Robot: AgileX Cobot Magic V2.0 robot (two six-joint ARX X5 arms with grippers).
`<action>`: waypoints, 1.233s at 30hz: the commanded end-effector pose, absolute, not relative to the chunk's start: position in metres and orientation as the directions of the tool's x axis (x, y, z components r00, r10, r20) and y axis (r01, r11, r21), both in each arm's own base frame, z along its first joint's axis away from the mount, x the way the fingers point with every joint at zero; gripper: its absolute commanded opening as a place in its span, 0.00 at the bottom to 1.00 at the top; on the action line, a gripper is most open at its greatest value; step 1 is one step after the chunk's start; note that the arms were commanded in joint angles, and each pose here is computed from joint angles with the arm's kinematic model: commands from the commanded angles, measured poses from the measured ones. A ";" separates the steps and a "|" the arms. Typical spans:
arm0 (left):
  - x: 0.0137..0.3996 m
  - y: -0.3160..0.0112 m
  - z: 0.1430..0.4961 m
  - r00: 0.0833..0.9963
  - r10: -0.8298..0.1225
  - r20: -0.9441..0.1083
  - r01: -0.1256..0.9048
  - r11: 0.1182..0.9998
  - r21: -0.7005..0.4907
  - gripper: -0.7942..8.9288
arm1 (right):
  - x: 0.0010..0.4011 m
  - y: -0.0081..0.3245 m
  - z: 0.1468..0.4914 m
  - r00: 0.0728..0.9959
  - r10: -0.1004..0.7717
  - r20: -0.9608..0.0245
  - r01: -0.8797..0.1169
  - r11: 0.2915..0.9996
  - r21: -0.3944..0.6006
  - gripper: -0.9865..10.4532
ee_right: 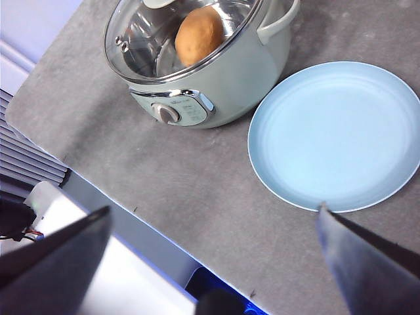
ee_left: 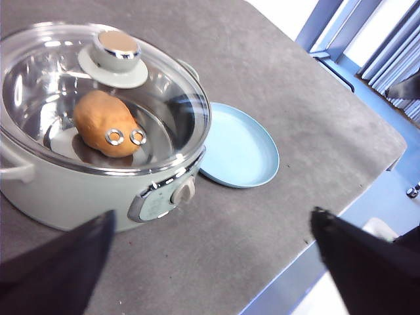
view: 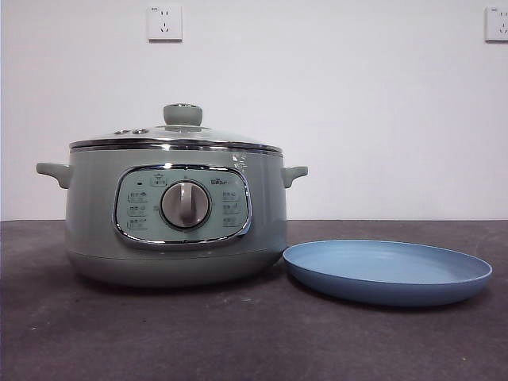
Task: Take the potato out from the steamer,put the potato on the plate,close the lid
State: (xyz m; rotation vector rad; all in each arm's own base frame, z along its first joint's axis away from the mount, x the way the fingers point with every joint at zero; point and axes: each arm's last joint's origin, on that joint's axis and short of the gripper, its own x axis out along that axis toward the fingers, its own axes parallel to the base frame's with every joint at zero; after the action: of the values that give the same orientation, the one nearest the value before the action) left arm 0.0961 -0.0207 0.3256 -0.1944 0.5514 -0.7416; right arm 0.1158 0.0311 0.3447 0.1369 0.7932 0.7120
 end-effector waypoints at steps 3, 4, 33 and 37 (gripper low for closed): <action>0.114 -0.023 0.338 0.608 -0.672 -0.423 0.571 0.740 -0.356 0.79 | 0.117 0.032 0.345 0.484 0.635 -0.602 -0.533 0.760 0.373 0.66; 0.118 -0.024 0.341 0.603 -0.672 -0.430 0.576 0.739 -0.348 0.79 | 0.117 0.032 0.345 0.485 0.635 -0.601 -0.533 0.760 0.373 0.66; 0.313 -0.136 0.326 0.566 -0.537 -0.625 0.648 0.759 -0.066 0.79 | 0.122 0.033 0.344 0.473 0.637 -0.609 -0.531 0.757 0.380 0.66; 0.324 -0.143 0.309 0.549 -0.514 -0.659 0.643 0.763 -0.059 0.79 | 0.122 0.033 0.344 0.473 0.637 -0.608 -0.531 0.757 0.380 0.66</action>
State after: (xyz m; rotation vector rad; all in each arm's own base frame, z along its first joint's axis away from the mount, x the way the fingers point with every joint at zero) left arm 0.3225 -0.1407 0.3096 0.1824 0.7216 -0.6838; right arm 0.1222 0.0327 0.3428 0.1431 0.8121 0.7153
